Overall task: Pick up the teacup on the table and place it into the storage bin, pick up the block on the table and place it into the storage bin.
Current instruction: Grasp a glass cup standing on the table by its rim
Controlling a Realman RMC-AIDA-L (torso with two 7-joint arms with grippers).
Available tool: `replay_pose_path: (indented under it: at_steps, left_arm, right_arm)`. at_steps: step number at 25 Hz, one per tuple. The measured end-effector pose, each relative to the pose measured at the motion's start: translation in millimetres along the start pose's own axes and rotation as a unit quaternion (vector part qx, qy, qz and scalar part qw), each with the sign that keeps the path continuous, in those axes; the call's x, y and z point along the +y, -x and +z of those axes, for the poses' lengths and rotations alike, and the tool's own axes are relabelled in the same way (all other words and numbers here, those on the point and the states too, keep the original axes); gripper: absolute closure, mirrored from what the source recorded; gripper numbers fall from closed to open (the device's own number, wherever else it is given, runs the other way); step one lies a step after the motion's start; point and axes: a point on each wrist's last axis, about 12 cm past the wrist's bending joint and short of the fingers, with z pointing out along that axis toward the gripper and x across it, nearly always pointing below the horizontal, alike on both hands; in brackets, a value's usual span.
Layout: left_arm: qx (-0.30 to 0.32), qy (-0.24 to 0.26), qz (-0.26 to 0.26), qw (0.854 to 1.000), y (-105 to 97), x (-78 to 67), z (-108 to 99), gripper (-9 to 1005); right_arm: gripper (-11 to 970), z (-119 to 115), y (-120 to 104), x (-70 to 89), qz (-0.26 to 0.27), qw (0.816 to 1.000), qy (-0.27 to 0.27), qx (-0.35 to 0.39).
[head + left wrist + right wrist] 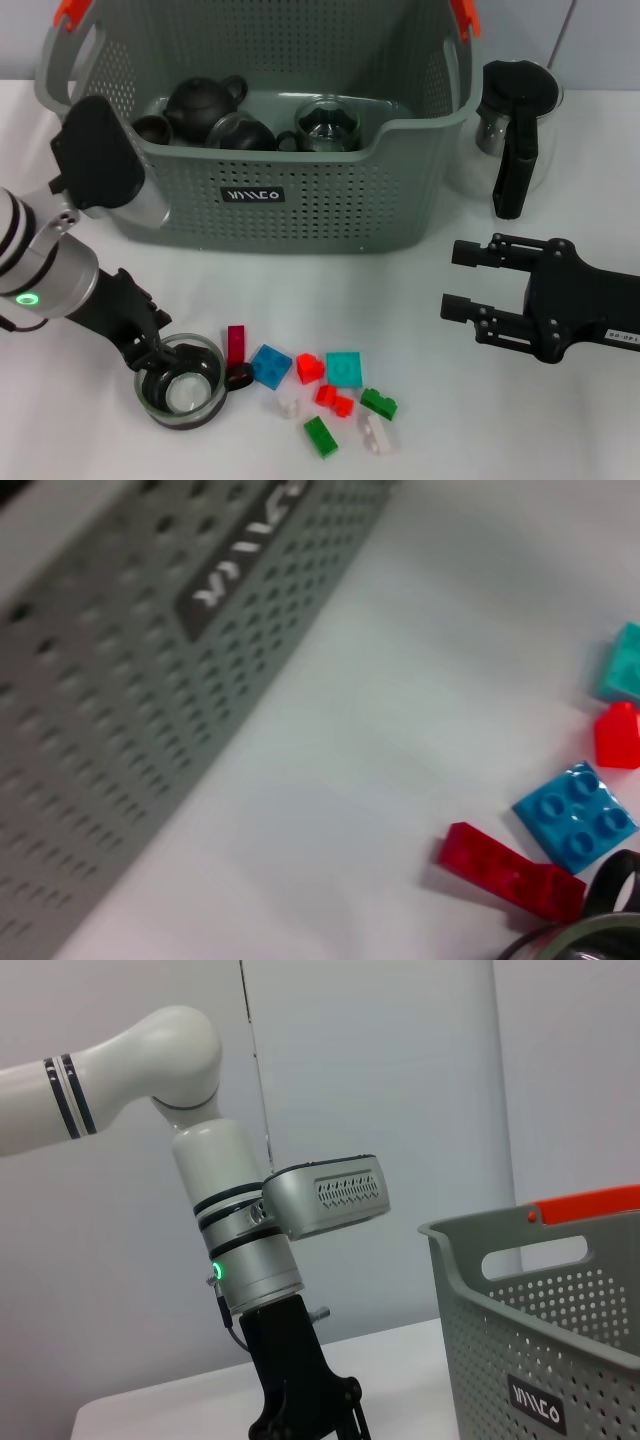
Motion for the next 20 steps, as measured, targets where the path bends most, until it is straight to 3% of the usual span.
replay_pose_path:
  at_steps: [15, 20]
  left_arm:
    - [0.009, -0.006, 0.003, 1.000, 5.8, -5.1, 4.4, 512]
    - [0.015, -0.007, 0.005, 1.000, 6.7, -4.9, 5.3, 810]
  right_arm:
    - [317, -1.3, -1.5, 1.2, 0.003, 1.000, -0.002, 0.000]
    - [316, -1.8, -1.8, 1.4, 0.003, 1.000, -0.002, 0.000]
